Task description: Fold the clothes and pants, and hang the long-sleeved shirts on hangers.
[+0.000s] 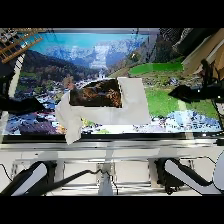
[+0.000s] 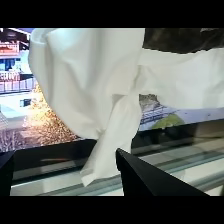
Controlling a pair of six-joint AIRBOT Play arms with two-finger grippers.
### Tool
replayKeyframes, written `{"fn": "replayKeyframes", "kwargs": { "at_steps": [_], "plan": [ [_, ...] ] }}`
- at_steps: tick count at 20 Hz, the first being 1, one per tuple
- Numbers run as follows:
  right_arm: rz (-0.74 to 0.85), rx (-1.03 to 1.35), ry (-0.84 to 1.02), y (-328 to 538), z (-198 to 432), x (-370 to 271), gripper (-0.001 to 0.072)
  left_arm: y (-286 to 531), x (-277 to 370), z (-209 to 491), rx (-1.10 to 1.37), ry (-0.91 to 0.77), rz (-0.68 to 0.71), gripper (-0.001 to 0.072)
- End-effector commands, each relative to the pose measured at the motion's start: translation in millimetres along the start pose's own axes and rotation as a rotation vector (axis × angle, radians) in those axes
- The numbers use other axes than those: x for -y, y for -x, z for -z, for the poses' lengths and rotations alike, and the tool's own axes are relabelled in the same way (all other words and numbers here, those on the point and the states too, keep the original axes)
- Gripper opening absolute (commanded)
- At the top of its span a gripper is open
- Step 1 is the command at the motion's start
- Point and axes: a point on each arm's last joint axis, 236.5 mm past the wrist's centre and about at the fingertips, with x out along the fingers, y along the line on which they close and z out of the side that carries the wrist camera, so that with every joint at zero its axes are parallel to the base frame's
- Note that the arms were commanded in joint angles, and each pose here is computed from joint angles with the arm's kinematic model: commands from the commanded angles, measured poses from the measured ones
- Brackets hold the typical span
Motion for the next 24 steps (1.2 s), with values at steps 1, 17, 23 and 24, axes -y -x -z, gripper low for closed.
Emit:
{"fn": "replayKeyframes", "kwargs": {
  "at_steps": [1, 17, 23, 24],
  "plan": [
    [-0.085, -0.088, -0.096, -20.1, 51.6, 34.0, 0.0476, -28.9, -6.3, 14.1, 0.044, 0.096, 0.152, 0.0692],
    [-0.186, -0.301, -0.111, -101.7, 91.3, 40.2, 0.0463, -111.0, -33.4, 20.7, -0.108, 0.168, 0.264, 0.0688],
    [-0.201, -0.370, -0.101, -133.1, 101.1, 34.5, 0.0461, -141.9, -13.5, 15.9, -0.129, 0.059, 0.212, 0.0546],
    [-0.204, -0.375, -0.093, -138.4, 101.4, 30.6, 0.0451, -146.1, -11.1, 14.8, -0.128, 0.047, 0.203, 0.0413]
  ]
}}
